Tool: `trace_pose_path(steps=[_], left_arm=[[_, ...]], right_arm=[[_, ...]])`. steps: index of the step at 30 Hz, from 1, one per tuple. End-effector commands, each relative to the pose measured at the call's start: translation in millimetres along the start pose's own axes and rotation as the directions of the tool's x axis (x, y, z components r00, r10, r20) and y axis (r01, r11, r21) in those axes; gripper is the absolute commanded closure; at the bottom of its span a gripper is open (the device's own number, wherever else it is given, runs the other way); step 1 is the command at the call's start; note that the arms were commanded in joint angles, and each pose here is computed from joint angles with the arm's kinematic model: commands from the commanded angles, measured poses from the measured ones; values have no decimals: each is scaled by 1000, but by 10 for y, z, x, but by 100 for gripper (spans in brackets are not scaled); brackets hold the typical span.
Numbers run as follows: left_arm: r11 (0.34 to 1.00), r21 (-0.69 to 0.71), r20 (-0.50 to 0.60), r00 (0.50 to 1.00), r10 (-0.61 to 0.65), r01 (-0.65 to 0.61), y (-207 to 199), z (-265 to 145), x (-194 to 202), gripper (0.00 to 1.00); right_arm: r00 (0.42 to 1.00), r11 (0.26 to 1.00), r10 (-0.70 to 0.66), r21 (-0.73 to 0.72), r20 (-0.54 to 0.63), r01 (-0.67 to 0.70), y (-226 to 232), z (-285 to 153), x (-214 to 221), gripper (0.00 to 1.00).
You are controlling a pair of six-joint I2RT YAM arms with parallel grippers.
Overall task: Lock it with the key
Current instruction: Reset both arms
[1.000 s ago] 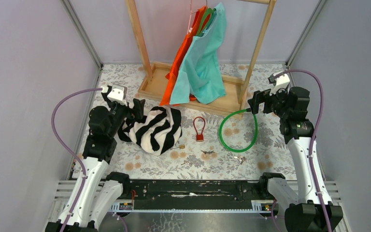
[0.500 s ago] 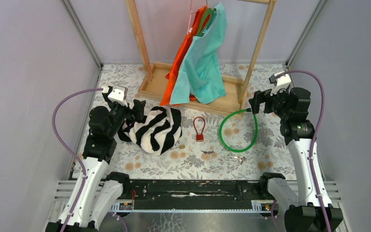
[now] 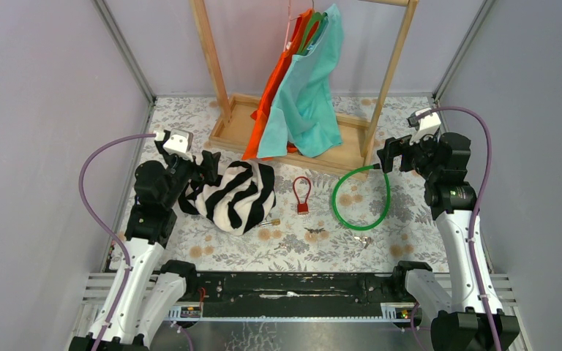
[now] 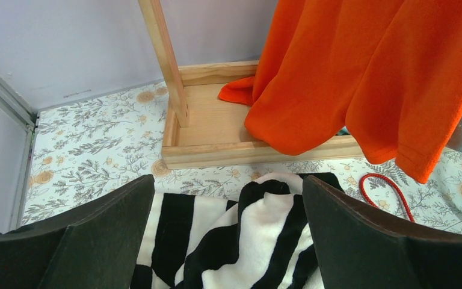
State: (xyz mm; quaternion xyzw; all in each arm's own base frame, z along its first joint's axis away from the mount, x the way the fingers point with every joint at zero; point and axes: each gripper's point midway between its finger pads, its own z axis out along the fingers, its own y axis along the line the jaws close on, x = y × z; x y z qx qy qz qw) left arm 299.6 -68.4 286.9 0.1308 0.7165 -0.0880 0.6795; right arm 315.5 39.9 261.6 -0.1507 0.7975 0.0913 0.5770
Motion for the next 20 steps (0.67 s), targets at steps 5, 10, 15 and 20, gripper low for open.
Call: trace_pose_path(steps=[5, 10, 15, 20], left_arm=[[1000, 11, 5, 1000, 20, -20, 0, 12, 14, 0], [1000, 20, 2, 1000, 19, -19, -13, 21, 23, 0], [999, 26, 7, 1000, 21, -22, -26, 11, 19, 0], [1000, 18, 13, 1000, 20, -21, -9, -9, -7, 0]], right_arm=[[998, 999, -33, 18, 46, 32, -47, 2, -120, 1], [998, 999, -34, 21, 44, 33, -53, -4, -123, 1], [998, 999, -34, 20, 52, 33, -44, -19, -144, 1], [997, 1000, -31, 8, 65, 30, -12, -52, -198, 1]])
